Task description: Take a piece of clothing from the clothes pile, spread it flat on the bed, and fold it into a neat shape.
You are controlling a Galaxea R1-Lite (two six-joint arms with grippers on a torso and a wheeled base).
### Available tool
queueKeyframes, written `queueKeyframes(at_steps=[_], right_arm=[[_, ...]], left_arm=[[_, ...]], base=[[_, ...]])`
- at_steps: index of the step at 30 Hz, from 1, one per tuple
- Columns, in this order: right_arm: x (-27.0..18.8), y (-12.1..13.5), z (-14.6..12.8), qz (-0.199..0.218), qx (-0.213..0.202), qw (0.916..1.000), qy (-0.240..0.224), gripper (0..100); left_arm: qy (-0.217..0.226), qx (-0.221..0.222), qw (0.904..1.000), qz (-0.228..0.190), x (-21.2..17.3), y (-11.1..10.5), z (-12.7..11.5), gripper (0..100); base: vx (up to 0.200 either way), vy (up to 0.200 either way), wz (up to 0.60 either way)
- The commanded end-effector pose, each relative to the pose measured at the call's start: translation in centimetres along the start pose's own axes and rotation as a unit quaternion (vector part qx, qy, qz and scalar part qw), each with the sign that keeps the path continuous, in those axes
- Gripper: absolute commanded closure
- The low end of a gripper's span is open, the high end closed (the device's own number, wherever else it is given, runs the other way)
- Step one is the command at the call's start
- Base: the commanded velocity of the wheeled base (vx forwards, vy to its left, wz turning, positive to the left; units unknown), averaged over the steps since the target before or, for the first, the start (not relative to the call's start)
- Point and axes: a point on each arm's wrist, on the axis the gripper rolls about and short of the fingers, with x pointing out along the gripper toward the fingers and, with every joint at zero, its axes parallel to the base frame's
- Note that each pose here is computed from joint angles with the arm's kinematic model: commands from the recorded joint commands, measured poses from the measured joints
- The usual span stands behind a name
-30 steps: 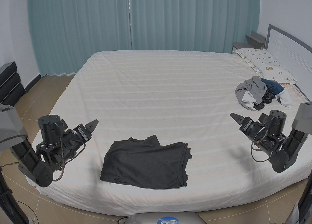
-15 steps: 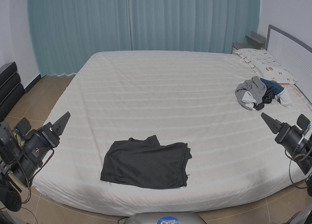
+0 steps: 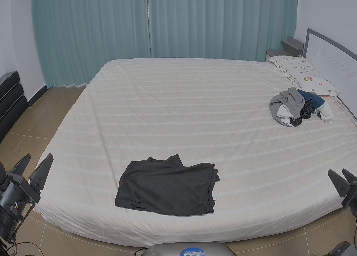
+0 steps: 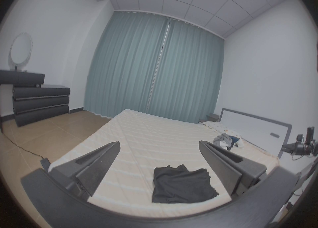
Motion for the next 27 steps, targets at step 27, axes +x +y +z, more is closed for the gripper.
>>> queueKeyframes(at_steps=[27], right_arm=[[-7.5,-2.1,-7.1,-0.044,-0.202,0.9748,-0.085,0]], left_arm=[[-0.096,0.149,0.9714,0.158,-11.5,2.3,-5.2,0]], base=[[0.000,0.000,0.00]])
